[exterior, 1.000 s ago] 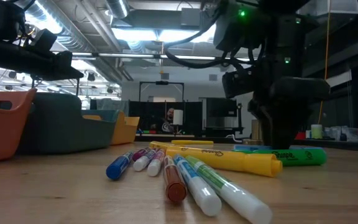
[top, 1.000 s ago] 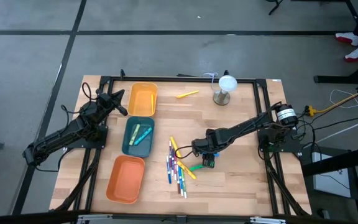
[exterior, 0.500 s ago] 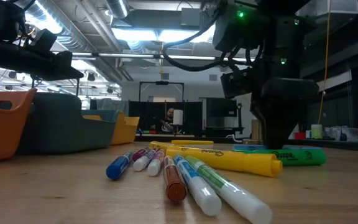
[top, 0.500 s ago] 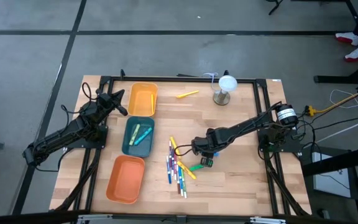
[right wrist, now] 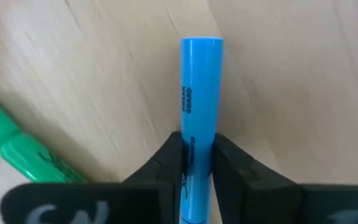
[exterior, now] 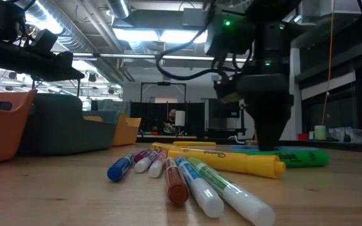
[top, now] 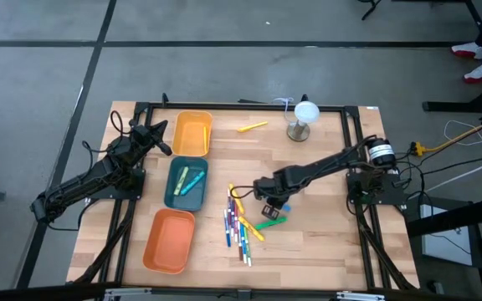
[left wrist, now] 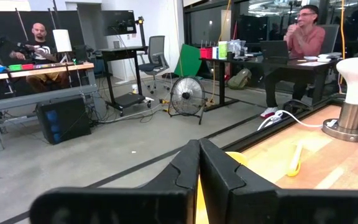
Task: Pick & Place Markers
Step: Put the blue highlighter pen into the blue bin
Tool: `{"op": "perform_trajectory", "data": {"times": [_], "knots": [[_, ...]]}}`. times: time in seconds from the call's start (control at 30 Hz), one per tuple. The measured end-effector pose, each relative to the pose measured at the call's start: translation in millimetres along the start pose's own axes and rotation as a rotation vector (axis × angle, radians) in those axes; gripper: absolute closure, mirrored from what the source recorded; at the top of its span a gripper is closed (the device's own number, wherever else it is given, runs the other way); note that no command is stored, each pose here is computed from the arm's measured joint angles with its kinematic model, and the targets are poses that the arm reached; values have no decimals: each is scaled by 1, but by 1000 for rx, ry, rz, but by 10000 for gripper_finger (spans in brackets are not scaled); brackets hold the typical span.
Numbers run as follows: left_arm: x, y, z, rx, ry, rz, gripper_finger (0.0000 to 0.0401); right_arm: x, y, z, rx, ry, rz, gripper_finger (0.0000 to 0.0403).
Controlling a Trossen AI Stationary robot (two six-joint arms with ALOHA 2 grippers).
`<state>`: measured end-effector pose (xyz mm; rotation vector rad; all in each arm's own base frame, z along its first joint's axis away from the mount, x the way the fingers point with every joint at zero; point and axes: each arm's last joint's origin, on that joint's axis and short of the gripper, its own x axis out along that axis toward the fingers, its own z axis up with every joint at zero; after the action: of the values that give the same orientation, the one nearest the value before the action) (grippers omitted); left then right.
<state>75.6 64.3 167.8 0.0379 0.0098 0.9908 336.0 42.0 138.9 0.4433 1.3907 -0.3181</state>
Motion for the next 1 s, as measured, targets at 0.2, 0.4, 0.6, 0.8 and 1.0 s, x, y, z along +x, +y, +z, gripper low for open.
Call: {"op": "perform_trajectory", "data": {"times": [0.2,0.4,0.6,0.8,1.0], "knots": [[0,0,0,0,0,0,393,-9,5,14,88,-58,31,342],[0,0,0,0,0,0,393,-19,9,28,131,-188,-18,342],[0,0,0,0,0,0,391,-32,5,45,160,-294,-63,342],[0,0,0,0,0,0,395,-47,6,61,147,-410,-82,342],[0,0,0,0,0,0,391,-57,10,75,127,-522,-44,342]]}}
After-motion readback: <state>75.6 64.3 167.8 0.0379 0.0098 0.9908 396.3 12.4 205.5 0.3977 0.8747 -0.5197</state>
